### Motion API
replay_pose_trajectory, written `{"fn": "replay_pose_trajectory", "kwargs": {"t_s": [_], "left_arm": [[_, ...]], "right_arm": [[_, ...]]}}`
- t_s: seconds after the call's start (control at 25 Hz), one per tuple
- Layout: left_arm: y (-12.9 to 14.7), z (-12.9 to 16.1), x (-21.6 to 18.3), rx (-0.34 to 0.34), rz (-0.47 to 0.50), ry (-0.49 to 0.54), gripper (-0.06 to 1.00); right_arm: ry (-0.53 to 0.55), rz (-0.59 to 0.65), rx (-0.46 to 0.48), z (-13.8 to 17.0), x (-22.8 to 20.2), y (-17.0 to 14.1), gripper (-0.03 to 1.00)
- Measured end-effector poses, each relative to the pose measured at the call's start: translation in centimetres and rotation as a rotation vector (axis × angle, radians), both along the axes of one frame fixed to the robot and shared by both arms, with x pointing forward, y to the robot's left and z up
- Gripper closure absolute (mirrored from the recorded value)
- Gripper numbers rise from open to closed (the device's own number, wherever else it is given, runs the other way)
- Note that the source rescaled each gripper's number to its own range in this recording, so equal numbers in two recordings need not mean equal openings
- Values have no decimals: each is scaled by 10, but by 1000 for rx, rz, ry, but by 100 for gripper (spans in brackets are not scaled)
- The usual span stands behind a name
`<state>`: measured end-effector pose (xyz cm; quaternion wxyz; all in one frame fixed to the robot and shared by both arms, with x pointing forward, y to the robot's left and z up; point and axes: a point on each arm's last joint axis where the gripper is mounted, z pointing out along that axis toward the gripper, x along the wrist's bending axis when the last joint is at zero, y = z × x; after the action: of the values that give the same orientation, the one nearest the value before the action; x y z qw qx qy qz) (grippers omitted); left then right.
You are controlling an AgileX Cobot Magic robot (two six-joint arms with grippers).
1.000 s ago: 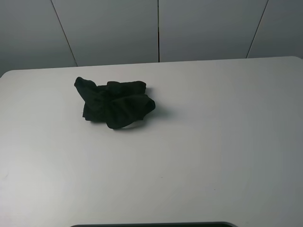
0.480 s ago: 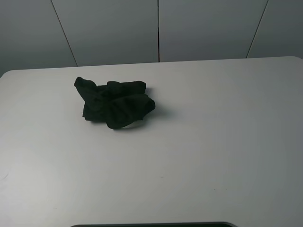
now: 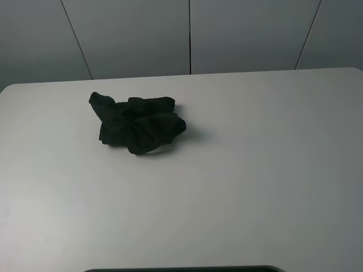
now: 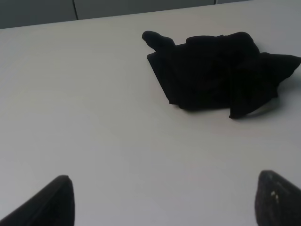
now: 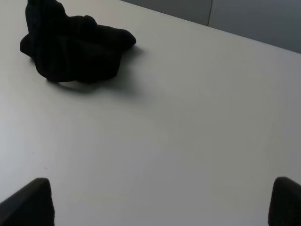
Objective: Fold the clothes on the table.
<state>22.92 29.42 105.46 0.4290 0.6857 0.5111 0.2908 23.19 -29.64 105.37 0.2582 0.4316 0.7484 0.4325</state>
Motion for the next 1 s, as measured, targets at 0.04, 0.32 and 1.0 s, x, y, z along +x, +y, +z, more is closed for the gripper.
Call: {"fn": "replay_pose_trajectory", "kwargs": {"t_s": [0.04, 0.32, 1.0], "left_arm": [[0, 0, 0, 0, 0, 0, -6], [0, -1, 1, -4, 0, -1, -6], [0, 0, 1, -6, -1, -2, -6]], "right_arm": [[-1, -1, -1, 0, 0, 0, -2], [0, -2, 0, 0, 0, 0, -2], [2, -325, 5, 0, 2, 2, -2]]}}
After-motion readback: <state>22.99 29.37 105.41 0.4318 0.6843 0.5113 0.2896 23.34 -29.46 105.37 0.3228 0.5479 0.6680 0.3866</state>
